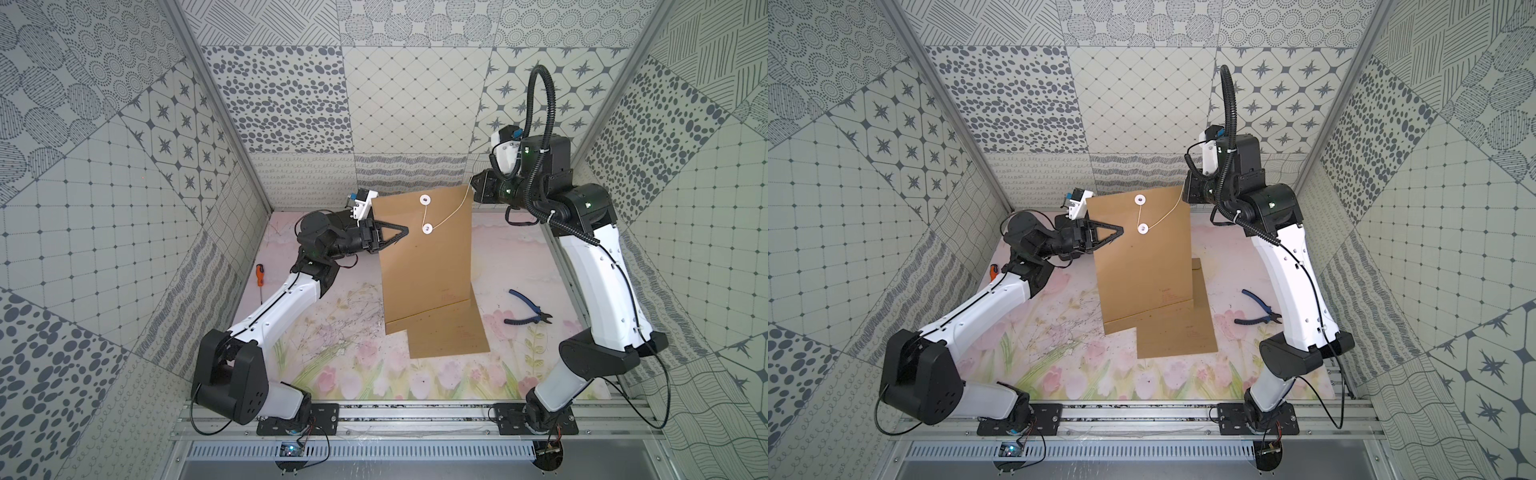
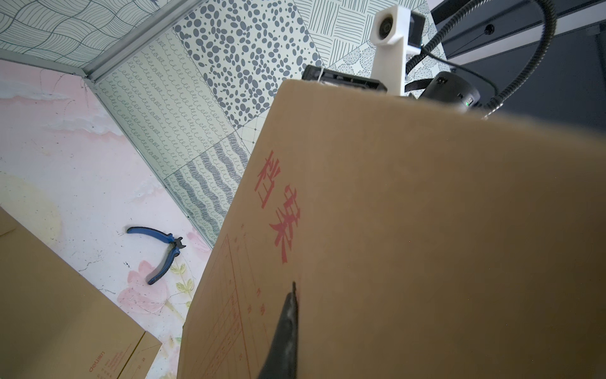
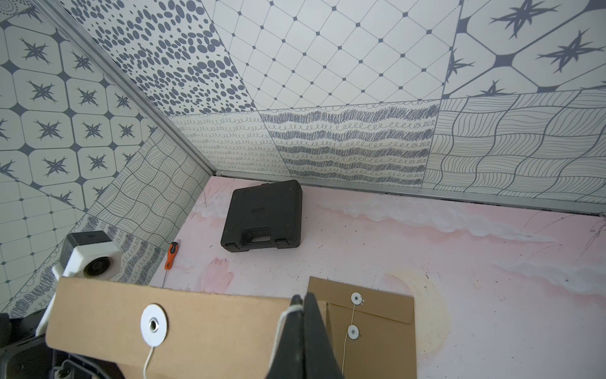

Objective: Close the mouth of the file bag
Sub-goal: Close the file bag.

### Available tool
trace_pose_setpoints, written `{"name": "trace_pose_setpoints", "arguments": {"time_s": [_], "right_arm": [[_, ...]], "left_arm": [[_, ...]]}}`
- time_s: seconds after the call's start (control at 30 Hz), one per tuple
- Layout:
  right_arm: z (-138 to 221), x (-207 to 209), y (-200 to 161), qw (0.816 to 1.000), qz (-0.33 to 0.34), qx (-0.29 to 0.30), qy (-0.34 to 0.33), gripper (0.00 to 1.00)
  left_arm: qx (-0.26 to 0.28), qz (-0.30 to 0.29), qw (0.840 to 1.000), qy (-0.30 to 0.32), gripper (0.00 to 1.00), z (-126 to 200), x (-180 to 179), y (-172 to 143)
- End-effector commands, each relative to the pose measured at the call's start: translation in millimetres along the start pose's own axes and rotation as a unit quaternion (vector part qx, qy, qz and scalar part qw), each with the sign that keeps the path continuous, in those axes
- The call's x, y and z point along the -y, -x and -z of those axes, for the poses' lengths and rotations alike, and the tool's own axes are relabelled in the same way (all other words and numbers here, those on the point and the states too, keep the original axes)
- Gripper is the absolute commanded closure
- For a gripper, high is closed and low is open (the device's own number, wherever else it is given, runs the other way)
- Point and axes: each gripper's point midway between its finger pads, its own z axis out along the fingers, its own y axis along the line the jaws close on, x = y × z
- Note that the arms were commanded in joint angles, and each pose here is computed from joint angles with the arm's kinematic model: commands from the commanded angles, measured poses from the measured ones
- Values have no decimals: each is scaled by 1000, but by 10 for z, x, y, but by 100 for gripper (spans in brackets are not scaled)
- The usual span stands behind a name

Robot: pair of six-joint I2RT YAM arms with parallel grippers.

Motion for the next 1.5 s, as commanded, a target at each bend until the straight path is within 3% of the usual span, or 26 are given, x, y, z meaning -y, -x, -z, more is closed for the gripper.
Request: {"name": "trace_pose_setpoints", "arguments": {"time_s": [0.0,0.83,1.17,1.47], "right_arm": [[-40,-103,28,1000,15,0,10,100],[-563,-1014,-240,993,44,-38,107,100],[-597,-1329,-373,987,51,-51,145,100],[-373,-1823,-615,974,71,-73,203,100]], "left_arm": [[-11,-31,999,-1,100,-2,54,-75],[-35,9,999,26,100,-131,-277,-361],[-36,19,999,26,100,-185,-332,-414],[-18,28,999,34,100,-207,-447,-251]]}}
